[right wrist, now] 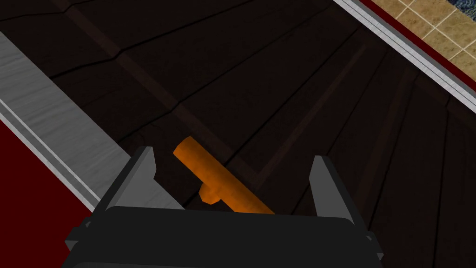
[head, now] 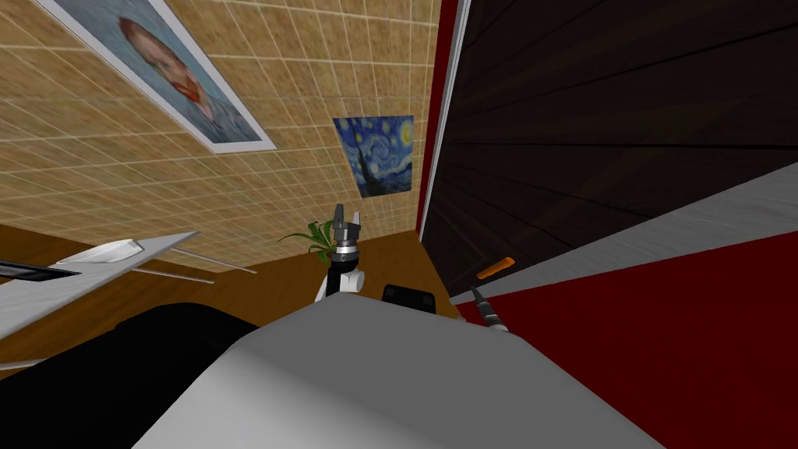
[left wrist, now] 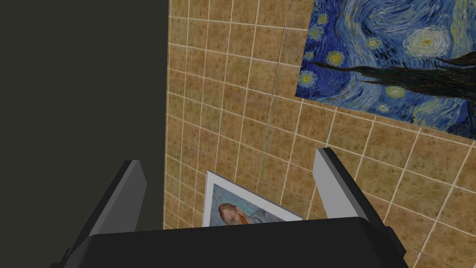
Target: Push the door open
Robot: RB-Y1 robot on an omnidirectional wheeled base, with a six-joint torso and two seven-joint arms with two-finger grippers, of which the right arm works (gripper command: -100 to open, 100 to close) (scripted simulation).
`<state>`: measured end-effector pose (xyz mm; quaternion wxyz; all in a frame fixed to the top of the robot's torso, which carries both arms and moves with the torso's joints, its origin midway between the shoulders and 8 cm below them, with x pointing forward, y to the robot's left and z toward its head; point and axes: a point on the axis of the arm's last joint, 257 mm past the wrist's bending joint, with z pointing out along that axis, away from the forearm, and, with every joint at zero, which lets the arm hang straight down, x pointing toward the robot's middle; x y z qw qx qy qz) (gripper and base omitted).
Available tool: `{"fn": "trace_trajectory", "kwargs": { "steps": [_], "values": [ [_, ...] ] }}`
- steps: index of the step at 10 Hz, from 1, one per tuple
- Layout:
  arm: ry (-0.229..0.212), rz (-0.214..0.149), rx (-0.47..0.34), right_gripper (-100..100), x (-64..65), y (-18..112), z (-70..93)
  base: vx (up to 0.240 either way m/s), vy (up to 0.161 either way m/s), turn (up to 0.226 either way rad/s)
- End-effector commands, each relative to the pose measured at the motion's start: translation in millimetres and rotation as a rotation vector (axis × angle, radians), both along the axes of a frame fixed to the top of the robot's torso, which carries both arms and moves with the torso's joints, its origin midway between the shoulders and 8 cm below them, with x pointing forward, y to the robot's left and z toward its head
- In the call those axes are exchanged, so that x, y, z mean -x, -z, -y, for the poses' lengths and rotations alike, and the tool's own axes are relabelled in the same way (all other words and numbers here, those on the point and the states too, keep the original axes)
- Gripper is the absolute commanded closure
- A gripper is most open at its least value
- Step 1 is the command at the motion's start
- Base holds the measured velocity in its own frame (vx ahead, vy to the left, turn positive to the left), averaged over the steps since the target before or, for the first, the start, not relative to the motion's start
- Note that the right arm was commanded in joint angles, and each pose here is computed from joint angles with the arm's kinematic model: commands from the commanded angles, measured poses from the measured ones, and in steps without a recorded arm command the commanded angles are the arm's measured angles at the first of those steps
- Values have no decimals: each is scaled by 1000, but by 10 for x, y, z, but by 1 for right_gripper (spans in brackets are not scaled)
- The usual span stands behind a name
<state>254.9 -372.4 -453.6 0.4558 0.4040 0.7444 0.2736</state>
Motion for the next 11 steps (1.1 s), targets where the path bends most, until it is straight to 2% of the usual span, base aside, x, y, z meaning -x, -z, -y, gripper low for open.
{"fn": "trace_trajectory", "kwargs": {
  "steps": [1,3,8,11],
  "values": [
    [51,-31,-5,-100,59,105,157,142,19,-99],
    [91,-54,-9,-100,115,180,258,109,14,-80],
    [251,-148,-25,-100,386,466,650,143,16,-112],
    [316,-184,-31,-100,514,573,797,125,18,-80]
  ]
}}
